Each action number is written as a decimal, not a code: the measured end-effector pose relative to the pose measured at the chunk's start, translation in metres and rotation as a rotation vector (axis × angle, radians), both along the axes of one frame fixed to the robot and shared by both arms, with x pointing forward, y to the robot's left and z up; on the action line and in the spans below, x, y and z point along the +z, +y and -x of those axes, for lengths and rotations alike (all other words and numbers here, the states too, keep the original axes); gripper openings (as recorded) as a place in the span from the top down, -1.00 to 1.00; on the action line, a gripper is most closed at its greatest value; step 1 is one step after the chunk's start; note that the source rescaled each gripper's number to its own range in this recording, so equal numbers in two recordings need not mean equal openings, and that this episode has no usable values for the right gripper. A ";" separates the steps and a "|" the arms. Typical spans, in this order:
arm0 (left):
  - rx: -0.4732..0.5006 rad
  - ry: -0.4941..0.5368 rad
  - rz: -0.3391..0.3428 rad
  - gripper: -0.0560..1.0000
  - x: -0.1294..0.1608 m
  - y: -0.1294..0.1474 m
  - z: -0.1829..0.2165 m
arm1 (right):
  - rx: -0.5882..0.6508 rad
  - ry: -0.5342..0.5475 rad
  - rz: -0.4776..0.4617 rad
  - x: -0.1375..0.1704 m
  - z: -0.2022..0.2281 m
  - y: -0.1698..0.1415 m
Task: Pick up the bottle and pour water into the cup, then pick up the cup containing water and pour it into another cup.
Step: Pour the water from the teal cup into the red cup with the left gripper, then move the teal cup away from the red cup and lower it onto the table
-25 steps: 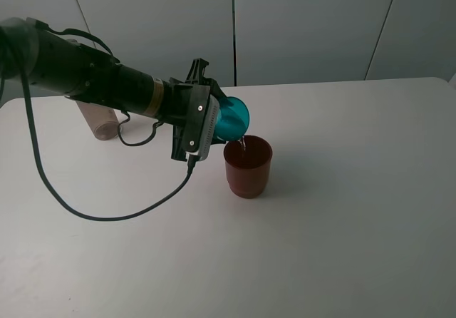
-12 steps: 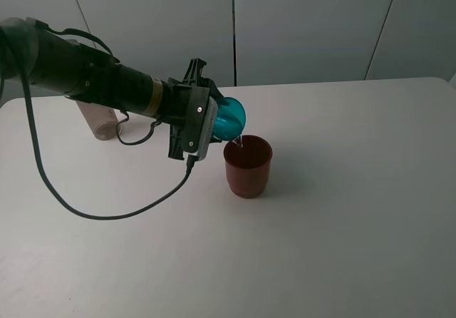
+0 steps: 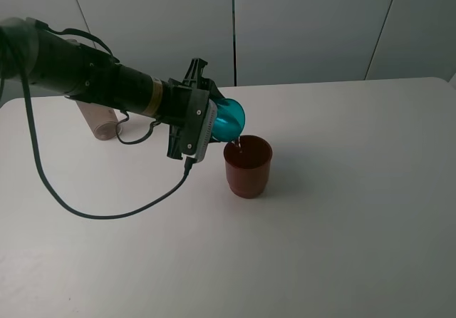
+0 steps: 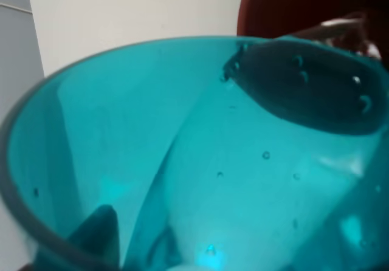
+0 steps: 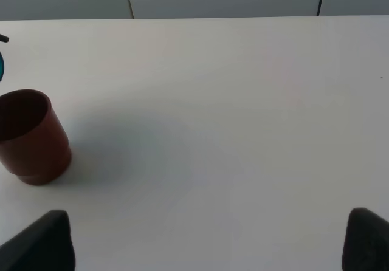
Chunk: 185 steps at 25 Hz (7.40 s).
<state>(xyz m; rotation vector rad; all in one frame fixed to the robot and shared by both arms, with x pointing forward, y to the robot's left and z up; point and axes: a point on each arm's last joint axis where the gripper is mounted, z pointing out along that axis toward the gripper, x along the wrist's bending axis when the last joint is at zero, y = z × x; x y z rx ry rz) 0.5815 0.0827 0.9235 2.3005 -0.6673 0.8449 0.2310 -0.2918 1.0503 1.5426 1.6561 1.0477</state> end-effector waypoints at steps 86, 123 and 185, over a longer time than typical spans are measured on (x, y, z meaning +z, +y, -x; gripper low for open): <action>-0.368 -0.496 -0.285 0.83 0.030 -0.032 0.018 | 0.000 0.000 0.000 0.000 0.000 0.000; 0.351 0.218 0.696 0.83 0.060 0.019 -0.028 | 0.000 0.000 0.000 0.000 0.000 0.000; 0.476 0.659 0.890 0.83 -0.130 0.073 -0.038 | -0.001 0.000 -0.002 0.000 0.000 0.000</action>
